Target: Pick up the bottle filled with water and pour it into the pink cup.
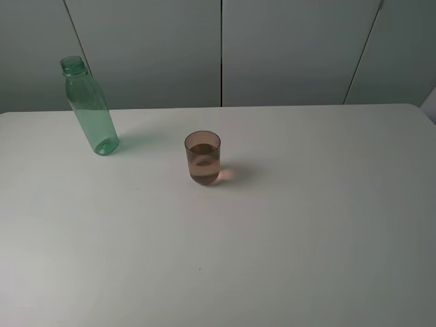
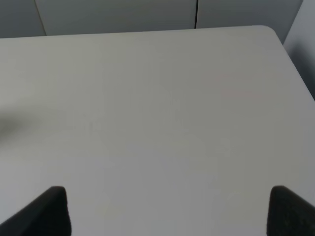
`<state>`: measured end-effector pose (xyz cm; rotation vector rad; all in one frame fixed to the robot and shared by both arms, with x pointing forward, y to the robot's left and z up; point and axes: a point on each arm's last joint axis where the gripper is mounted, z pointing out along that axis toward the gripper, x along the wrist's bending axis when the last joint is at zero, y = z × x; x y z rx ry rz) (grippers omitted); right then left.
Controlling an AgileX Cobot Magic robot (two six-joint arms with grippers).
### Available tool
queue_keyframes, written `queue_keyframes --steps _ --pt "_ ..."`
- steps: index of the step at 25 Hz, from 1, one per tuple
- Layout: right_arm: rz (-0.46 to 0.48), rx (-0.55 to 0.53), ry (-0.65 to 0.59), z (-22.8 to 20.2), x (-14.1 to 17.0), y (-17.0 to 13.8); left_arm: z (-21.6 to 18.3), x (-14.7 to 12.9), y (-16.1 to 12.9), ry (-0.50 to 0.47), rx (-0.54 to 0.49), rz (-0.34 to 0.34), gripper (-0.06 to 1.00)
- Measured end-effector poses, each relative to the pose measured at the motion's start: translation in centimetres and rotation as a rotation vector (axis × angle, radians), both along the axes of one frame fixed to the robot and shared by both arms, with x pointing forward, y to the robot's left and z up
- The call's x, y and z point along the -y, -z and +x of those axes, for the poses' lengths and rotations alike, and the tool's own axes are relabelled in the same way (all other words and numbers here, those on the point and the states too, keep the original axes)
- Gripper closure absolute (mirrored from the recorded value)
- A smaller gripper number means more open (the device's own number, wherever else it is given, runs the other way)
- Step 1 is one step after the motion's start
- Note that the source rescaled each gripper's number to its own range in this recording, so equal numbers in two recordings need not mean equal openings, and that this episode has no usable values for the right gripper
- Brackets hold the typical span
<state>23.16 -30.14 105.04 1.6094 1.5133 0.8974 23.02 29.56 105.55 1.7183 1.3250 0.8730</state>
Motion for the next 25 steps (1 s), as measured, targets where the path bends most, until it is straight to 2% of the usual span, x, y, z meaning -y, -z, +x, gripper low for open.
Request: queue_keyframes --steps 25 --pt "0.0 0.0 0.0 0.0 0.0 0.0 0.03 -0.18 0.01 -0.028 -0.003 -0.011 -0.06"
